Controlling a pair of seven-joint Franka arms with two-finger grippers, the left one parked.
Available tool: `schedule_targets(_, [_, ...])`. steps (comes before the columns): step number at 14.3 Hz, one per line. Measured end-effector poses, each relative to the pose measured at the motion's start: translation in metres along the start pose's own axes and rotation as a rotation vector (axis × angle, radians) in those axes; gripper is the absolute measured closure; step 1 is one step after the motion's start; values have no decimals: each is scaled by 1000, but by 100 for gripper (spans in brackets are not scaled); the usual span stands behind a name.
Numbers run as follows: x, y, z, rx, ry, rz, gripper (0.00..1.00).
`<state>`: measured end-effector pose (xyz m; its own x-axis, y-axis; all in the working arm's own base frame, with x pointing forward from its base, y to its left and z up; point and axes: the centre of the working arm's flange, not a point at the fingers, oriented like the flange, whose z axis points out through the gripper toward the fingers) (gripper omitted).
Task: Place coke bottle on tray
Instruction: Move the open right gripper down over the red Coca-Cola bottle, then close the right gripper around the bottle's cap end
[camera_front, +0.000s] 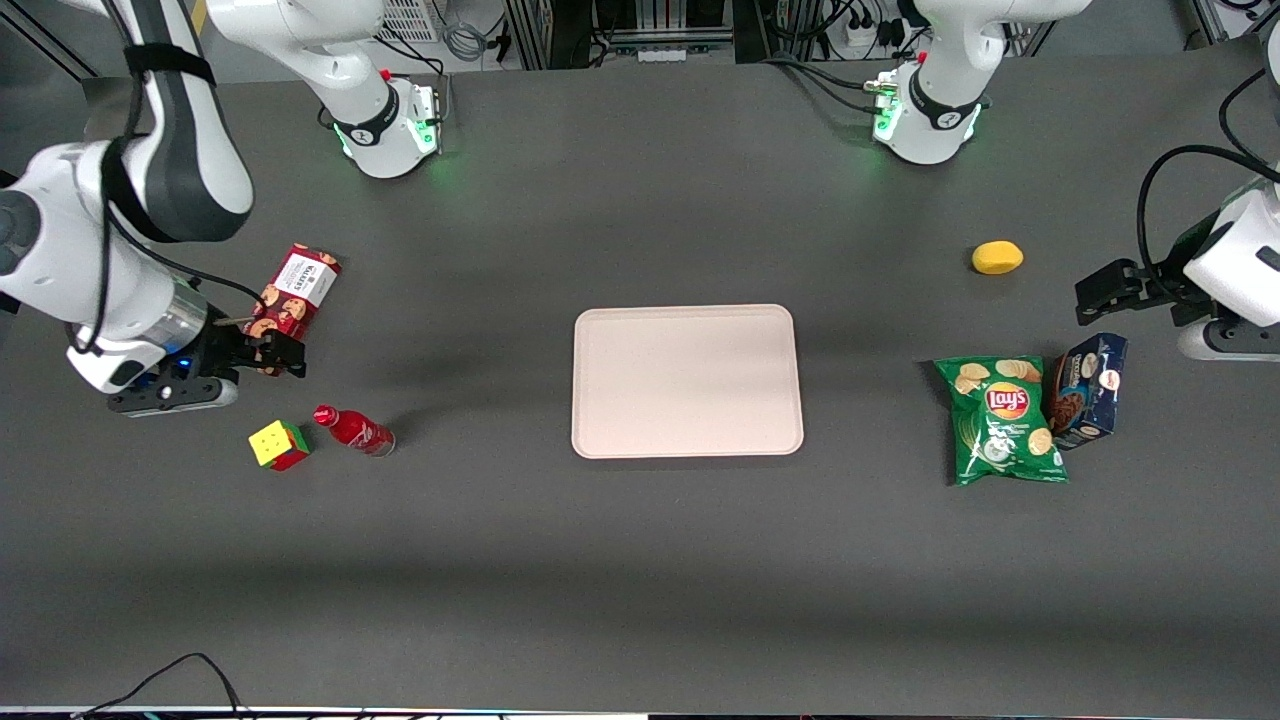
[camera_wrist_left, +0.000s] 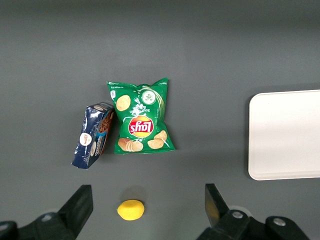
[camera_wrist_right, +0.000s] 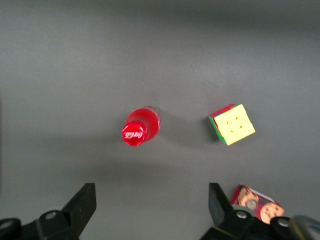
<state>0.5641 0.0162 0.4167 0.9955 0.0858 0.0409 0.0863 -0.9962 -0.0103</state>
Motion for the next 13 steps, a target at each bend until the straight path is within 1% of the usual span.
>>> schedule_targets(2, [-7,0,24,-3,34,1,0])
schedule_targets(4, [-10,0,43,-5,57,1,0])
schedule_targets(7, [-6,0,58,-6,81,0,0])
schedule_targets(11, [3,-7,79,-7,122,-13,0])
schedule_targets(13, [6,-14,89,-6,130,-26,0])
